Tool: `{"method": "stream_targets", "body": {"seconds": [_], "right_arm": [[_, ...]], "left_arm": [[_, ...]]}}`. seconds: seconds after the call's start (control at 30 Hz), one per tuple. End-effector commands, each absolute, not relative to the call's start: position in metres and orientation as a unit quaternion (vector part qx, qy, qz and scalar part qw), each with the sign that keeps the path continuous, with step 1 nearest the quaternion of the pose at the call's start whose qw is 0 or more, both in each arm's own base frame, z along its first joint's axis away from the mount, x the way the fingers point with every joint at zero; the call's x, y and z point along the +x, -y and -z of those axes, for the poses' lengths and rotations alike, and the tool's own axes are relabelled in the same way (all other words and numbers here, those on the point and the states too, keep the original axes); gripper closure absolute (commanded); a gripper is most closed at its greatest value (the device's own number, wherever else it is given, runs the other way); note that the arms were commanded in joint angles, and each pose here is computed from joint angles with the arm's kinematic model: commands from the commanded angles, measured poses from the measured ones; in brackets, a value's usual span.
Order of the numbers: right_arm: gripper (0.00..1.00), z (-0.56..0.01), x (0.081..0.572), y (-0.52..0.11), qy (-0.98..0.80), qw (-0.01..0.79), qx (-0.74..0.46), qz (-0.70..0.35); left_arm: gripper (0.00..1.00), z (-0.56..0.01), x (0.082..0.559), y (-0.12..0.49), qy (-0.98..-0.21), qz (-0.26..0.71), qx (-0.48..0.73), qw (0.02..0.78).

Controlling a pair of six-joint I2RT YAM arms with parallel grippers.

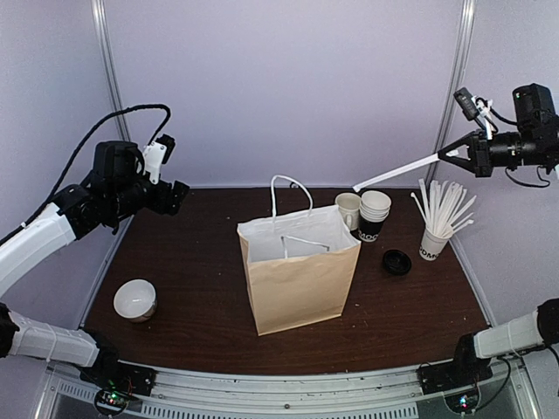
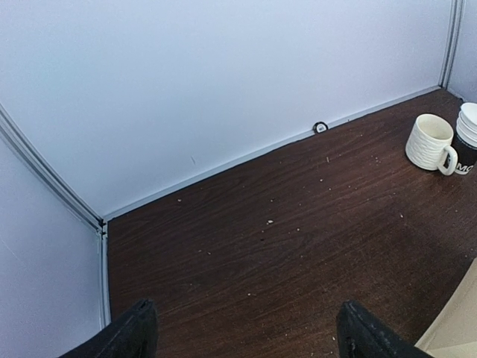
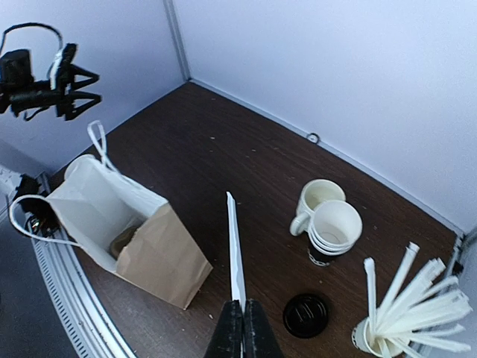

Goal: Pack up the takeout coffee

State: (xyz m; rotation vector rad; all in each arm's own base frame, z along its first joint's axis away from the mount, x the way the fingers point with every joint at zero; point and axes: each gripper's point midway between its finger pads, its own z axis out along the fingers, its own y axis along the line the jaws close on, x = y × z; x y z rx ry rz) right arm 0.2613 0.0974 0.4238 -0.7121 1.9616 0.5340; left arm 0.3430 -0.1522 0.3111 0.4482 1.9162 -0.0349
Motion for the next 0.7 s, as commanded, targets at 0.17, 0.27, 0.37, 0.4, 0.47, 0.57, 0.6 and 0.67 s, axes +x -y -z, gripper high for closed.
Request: {"method": "stream_targets", "body": {"seconds": [0.17,0.27,0.37,0.4,0.47,0.57,0.6,0.67], "right_arm": [[1.00,-0.447,0.207,-0.177,-0.699,0.427,-0.472,-0.327],[1.00,-0.447,0.197,-0.187,-0.683,0.415,-0.499,-0.337],[1.00,-0.443,0.192,-0.191,-0.678,0.407,-0.512,-0.334],[1.00,-0.442,0.192,-0.190,-0.679,0.407,-0.512,-0.332],[1.00,-0.438,0.191,-0.192,-0.680,0.403,-0.516,-0.330],[1.00,-0.427,0.195,-0.200,-0.686,0.385,-0.527,-0.322],[1.00,-0.421,0.197,-0.205,-0.688,0.376,-0.532,-0.320],[1.00,-0.410,0.202,-0.216,-0.690,0.355,-0.546,-0.315]], "left_arm": [[0.14,-0.314,0.351,0.149,-0.802,0.003,0.186,0.568],[0.14,-0.310,0.354,0.149,-0.805,0.001,0.185,0.564],[0.14,-0.306,0.356,0.149,-0.808,0.000,0.185,0.559],[0.14,-0.306,0.357,0.150,-0.809,0.001,0.185,0.558],[0.14,-0.306,0.357,0.150,-0.809,0.001,0.185,0.558],[0.14,-0.306,0.358,0.148,-0.809,0.000,0.183,0.558],[0.14,-0.306,0.359,0.147,-0.810,0.001,0.182,0.558],[0.14,-0.306,0.358,0.148,-0.809,0.004,0.183,0.558]]}}
